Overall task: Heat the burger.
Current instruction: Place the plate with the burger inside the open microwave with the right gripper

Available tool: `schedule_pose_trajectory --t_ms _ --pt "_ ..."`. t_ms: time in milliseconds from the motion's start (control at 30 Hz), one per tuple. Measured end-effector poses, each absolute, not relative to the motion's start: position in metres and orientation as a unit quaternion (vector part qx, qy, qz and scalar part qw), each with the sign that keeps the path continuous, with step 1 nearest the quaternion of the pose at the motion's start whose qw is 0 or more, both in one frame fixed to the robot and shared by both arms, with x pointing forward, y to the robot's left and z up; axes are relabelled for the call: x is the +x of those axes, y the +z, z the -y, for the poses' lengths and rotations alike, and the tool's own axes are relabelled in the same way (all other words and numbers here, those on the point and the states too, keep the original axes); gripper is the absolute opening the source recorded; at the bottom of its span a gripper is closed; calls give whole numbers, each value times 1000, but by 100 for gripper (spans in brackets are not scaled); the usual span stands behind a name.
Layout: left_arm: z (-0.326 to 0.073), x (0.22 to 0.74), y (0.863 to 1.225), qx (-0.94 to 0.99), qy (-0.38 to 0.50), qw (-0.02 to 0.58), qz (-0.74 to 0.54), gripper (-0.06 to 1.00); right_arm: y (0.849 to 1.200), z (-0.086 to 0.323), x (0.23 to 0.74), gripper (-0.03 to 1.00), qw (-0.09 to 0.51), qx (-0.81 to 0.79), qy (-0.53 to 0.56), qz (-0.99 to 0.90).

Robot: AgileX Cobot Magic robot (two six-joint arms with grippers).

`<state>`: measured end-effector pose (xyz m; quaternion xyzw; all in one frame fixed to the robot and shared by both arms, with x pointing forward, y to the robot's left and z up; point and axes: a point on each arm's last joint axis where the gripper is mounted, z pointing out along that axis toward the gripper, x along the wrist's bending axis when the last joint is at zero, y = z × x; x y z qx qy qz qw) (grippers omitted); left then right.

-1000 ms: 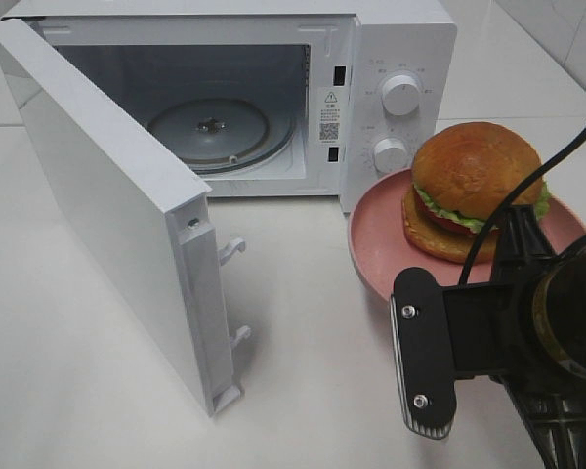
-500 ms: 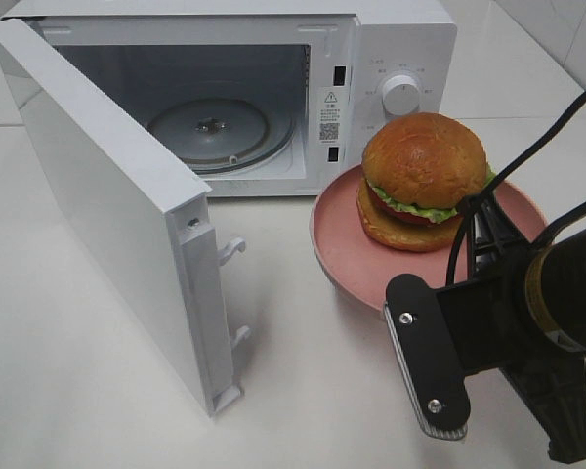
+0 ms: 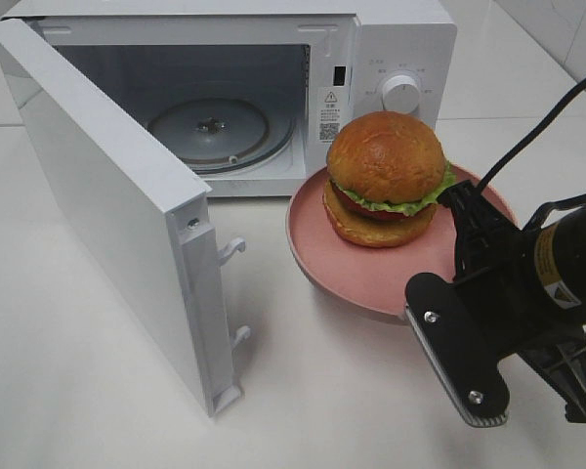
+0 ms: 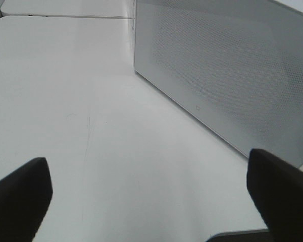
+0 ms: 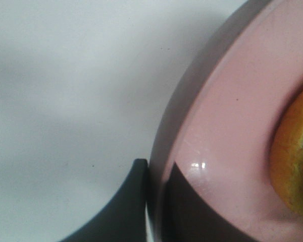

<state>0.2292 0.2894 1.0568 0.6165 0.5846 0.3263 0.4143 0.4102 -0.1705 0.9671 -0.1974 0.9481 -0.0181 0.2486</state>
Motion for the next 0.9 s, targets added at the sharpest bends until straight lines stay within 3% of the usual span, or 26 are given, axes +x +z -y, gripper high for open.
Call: schedule_pose_trajectory --t_ms 900 --pt "-289 229 1057 617 326 414 -585 99 964 190 423 3 201 -292 39 -934"
